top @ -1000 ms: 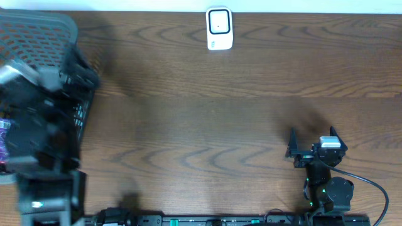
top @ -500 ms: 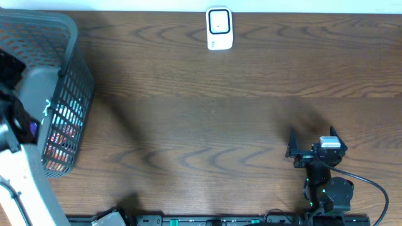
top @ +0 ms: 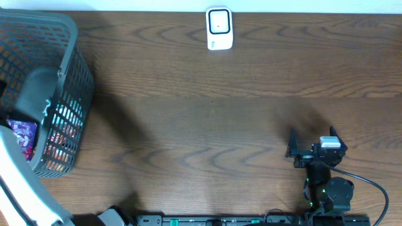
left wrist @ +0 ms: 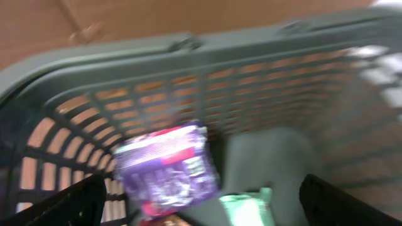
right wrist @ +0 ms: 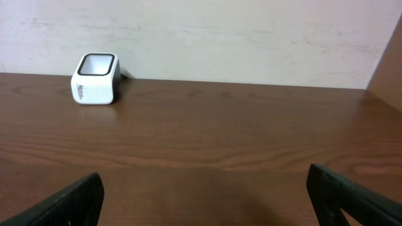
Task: Scan the item barcode
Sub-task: 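Reach the left gripper into the basket and grasp the purple snack pack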
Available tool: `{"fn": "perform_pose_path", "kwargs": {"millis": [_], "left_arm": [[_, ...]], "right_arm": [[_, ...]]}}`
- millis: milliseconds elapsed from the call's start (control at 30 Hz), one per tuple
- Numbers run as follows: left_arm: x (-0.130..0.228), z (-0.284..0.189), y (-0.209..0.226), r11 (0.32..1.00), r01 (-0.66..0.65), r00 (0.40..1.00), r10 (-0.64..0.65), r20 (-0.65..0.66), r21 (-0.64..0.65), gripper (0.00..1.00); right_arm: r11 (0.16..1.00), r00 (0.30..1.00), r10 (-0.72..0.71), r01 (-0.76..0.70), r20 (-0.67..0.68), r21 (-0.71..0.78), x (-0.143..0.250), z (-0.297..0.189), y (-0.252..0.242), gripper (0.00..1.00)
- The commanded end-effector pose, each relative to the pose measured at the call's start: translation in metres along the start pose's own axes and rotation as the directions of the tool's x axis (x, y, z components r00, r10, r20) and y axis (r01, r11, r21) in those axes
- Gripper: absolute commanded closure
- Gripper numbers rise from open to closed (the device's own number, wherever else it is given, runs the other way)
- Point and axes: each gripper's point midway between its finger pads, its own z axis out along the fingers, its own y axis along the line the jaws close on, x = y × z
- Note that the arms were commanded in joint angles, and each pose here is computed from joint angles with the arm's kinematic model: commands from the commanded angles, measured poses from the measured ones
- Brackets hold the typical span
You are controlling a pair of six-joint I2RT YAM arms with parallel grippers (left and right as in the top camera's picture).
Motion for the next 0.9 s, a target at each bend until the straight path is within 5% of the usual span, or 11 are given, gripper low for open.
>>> {"fn": "perform_pose_path", "kwargs": {"millis": [0, 467, 867], "left_arm": [[0.004, 0.021, 0.017, 0.996, -0.059, 0.997, 0.056, -0.047, -0.065, 0.02], [0.056, 0.091, 0.017, 0.867, -0.498, 0.84, 0.475, -0.26, -0.025, 0.01], [0.076, 0.122, 0.024, 0.811, -0.584, 0.774, 0.542, -0.328, -0.037, 0.04]], "right_arm": [[1.0, 1.0, -0.006, 0.006, 0.001, -0.008, 0.001, 0.0, 0.002, 0.01], [1.0, 1.0, -0.006, 0.006, 0.001, -0.008, 0.001, 0.0, 0.002, 0.01], [1.0, 1.0, -0.005, 0.005, 0.001, -0.008, 0.001, 0.0, 0.002, 0.01]]}}
